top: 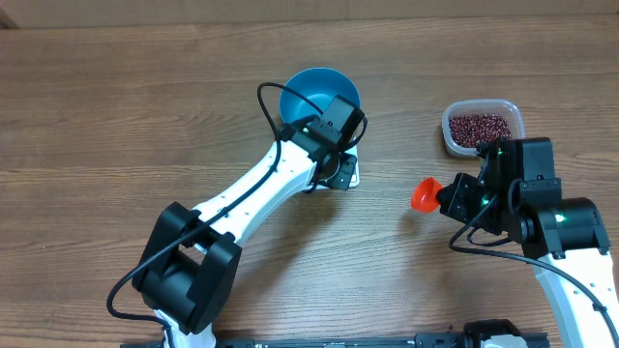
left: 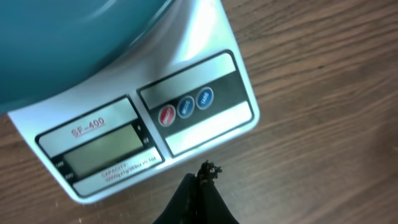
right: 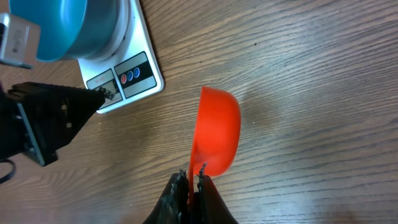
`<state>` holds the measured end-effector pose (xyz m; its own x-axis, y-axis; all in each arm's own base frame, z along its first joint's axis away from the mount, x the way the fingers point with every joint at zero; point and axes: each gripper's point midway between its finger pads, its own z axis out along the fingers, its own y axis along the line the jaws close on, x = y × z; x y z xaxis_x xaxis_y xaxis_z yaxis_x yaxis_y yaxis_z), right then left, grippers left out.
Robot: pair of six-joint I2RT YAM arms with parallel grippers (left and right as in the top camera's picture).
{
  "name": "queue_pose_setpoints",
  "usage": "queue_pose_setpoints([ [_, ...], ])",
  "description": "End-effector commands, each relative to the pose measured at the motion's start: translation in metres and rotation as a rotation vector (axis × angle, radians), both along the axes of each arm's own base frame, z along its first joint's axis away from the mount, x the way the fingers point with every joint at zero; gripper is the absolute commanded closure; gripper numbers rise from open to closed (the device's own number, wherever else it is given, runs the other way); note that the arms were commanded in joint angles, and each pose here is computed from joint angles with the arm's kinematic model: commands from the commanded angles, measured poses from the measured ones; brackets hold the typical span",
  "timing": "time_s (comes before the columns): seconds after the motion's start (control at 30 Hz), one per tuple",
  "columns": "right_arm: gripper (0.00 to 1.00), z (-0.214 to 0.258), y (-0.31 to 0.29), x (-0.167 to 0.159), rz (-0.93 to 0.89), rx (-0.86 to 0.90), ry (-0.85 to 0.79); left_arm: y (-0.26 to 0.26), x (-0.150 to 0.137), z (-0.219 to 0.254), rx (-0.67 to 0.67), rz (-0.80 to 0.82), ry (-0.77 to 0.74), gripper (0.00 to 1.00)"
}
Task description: Scoop item into bowl and weigh 150g on scale
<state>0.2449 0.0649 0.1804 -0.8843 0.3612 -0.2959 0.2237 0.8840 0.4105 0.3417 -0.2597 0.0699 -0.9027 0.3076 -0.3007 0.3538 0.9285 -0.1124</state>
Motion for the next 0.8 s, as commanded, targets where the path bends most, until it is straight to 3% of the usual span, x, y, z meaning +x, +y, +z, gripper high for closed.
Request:
queue_pose_setpoints([
  [0.0,0.96,0.013,-0.002,0.006,-0.010,-0.005,-0.042,0.006,0.003,-0.012,0.039,-0.045,-0.039,0.96],
  [0.5,0.96,0.012,-0.002,0.005,-0.010,-0.005,-0.037,0.005,0.027,-0.024,0.059,-0.087,-0.193,0.96],
  [0.77,0.96,0.011,-0.002,0.003,-0.010,-0.006,-0.029,0.009,0.025,-0.050,0.101,-0.087,-0.153,0.96],
])
